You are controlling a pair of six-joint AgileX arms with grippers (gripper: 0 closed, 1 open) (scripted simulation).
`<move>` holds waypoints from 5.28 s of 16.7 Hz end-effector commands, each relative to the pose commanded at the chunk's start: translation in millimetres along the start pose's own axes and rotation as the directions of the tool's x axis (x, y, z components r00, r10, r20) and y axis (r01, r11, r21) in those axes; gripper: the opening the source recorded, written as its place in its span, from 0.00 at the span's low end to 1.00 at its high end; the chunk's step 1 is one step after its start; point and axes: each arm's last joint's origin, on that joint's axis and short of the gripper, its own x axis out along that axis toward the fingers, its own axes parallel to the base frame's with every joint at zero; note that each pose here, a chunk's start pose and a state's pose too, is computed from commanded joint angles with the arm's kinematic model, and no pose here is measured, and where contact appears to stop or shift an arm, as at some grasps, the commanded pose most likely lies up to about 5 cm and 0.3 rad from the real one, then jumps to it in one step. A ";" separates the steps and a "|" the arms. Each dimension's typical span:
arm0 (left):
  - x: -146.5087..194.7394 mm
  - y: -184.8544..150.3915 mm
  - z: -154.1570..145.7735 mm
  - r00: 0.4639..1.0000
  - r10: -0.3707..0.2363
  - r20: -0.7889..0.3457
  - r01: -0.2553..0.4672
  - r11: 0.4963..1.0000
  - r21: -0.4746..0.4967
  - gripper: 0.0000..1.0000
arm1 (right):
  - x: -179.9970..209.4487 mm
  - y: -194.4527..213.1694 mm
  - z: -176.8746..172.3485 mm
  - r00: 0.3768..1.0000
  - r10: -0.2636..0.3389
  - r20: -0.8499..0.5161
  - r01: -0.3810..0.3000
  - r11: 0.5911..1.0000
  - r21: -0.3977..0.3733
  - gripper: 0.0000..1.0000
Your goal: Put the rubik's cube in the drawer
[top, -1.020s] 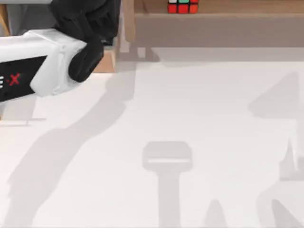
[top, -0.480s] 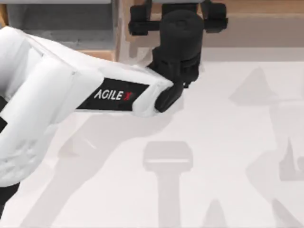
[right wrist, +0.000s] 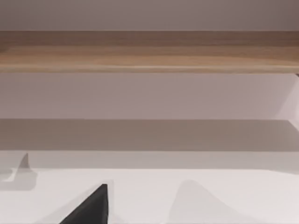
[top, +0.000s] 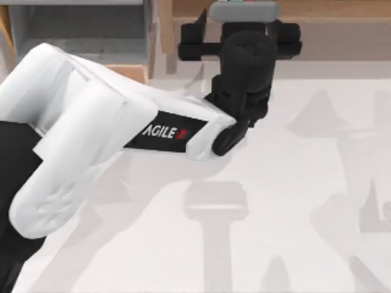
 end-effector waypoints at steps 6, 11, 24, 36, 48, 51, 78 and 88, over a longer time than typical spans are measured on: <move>24.2 -1.2 -1.1 1.000 0.000 -0.001 0.000 1.000 0.002 1.00 | 0.0 0.0 0.0 1.000 0.000 0.000 0.000 1.000 0.000 1.00; 58.5 -0.4 0.4 1.000 0.000 0.001 0.000 1.000 -0.001 1.00 | 0.0 0.0 0.0 1.000 0.000 0.000 0.000 1.000 0.000 1.00; 60.0 0.0 0.0 1.000 0.000 0.000 0.000 1.000 0.000 0.32 | 0.0 0.0 0.0 1.000 0.000 0.000 0.000 1.000 0.000 1.00; 60.0 0.0 0.0 1.000 0.000 0.000 0.000 1.000 0.000 0.00 | 0.0 0.0 0.0 1.000 0.000 0.000 0.000 1.000 0.000 1.00; 41.2 0.3 20.4 1.000 0.001 0.002 -0.001 1.000 0.001 0.00 | 0.0 0.0 0.0 1.000 0.000 0.000 0.000 1.000 0.000 1.00; 40.5 -1.9 25.0 1.000 -0.014 -0.004 0.014 1.000 0.019 0.00 | 0.0 0.0 0.0 1.000 0.000 0.000 0.000 1.000 0.000 1.00; -11.3 5.8 129.0 0.472 -0.312 -0.824 0.824 0.490 0.286 0.00 | 0.0 0.0 0.0 1.000 0.000 0.000 0.000 1.000 0.000 1.00; 73.0 266.5 148.9 0.229 -0.002 -0.973 0.507 0.854 0.117 0.00 | 0.0 0.0 0.0 1.000 0.000 0.000 0.000 1.000 0.000 1.00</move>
